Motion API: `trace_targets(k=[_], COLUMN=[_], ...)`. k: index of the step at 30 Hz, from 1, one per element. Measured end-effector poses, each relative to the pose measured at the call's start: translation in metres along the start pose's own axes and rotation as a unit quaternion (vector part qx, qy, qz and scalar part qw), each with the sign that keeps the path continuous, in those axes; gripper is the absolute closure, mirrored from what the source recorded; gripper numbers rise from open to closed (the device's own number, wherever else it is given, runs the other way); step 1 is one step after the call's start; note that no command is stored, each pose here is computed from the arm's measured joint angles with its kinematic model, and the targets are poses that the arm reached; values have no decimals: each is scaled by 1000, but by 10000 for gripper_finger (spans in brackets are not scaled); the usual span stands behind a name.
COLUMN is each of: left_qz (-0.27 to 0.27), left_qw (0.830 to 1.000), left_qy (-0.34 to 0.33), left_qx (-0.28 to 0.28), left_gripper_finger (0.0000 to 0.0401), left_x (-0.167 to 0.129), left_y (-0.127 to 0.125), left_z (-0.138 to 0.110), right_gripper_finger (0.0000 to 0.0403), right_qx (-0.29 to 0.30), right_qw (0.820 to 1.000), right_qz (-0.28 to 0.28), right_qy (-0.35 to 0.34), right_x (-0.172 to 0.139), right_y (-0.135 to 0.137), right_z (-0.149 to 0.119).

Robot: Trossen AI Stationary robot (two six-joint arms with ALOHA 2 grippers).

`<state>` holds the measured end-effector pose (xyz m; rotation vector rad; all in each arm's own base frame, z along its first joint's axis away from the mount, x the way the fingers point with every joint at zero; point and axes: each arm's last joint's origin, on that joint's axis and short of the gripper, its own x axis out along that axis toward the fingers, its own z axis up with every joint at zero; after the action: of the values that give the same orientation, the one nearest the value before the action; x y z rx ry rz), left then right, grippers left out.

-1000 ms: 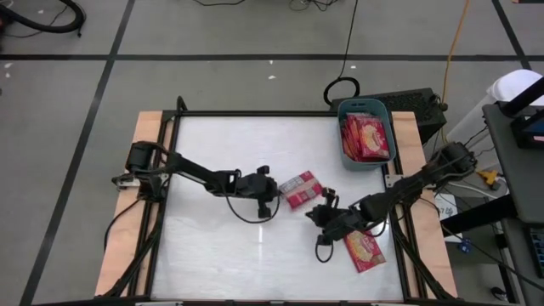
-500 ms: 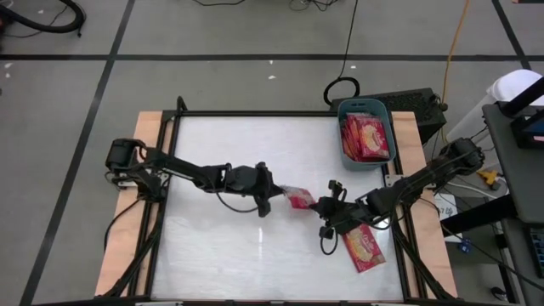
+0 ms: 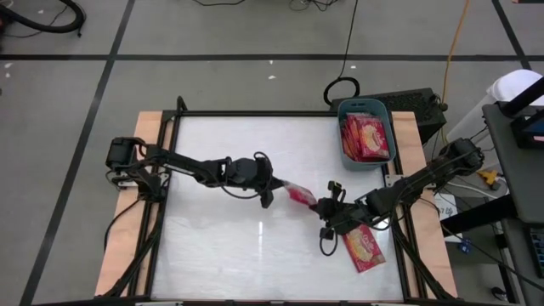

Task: Sort popcorn bags into baskets
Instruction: Put the red popcorn bag into the blue bin

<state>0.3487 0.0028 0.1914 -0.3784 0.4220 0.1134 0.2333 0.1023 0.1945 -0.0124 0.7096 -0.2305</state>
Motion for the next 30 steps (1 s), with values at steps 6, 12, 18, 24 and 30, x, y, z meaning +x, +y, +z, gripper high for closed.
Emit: trace_targets(k=[6,12,18,24,30], left_qz=[4,13,18,8,4], left_qw=[1000,1000,1000,1000,1000], left_qy=[2,4,12,10,2], left_qx=[-7,-10,-3,13,18], left_gripper_finger=[401,401,401,401,401], left_x=[0,2,2,2,2], left_y=[3,9,10,3,2], left_z=[1,1,-1,-3,-1], right_gripper_finger=[403,403,401,387,383], right_qx=[2,7,11,18,15], right_qw=[1000,1000,1000,1000,1000], right_qz=[1,2,4,4,-3], right_qy=[1,-4,-2,-2,5], right_x=[0,0,0,0,1], right_y=[0,0,0,0,-2], right_z=[0,1,1,1,0])
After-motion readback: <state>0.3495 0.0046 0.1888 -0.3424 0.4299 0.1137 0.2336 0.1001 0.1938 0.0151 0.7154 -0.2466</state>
